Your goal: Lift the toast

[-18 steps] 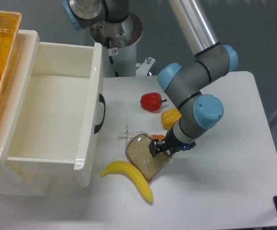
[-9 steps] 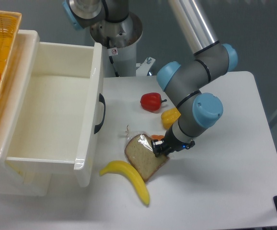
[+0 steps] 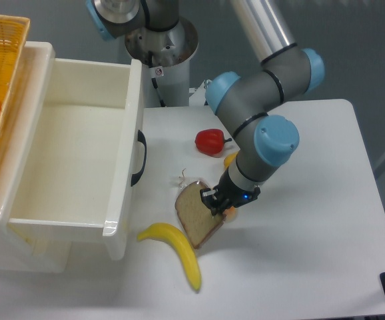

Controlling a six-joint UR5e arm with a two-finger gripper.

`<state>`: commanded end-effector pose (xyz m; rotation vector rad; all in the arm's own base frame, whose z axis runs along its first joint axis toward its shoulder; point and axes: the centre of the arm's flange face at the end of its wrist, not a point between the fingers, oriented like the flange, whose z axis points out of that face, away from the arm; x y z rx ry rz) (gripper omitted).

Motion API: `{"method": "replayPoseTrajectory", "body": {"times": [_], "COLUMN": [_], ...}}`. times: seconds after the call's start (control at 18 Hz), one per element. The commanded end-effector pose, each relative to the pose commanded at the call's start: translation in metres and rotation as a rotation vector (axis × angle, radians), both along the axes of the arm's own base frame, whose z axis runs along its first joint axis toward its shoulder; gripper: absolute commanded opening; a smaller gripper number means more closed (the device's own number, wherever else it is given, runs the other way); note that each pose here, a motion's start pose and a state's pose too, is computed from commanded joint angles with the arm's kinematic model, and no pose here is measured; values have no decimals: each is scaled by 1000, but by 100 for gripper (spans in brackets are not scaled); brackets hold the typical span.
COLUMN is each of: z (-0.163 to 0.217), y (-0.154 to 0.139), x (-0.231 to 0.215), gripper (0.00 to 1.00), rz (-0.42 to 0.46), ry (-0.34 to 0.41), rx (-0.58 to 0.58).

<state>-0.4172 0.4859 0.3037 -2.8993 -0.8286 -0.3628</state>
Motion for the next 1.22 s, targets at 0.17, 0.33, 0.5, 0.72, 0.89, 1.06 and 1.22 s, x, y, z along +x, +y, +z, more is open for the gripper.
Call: {"method": "replayPoseTrajectory", "body": {"times": [0.17, 0.33, 0.5, 0.72, 0.89, 1.06, 1.22], "z": [26, 46, 61, 87, 92, 89, 86], "y": [5, 3, -1, -17, -36, -44, -48], "x": [3, 5, 1, 0, -4, -3, -4], "gripper": [13, 13, 13, 13, 10, 9, 9], "rz": [-46, -159, -249, -328, -457, -535, -540], "ry": [56, 111, 185, 231, 176, 159, 145], "rx": [15, 41, 7, -8, -75, -128, -133]}}
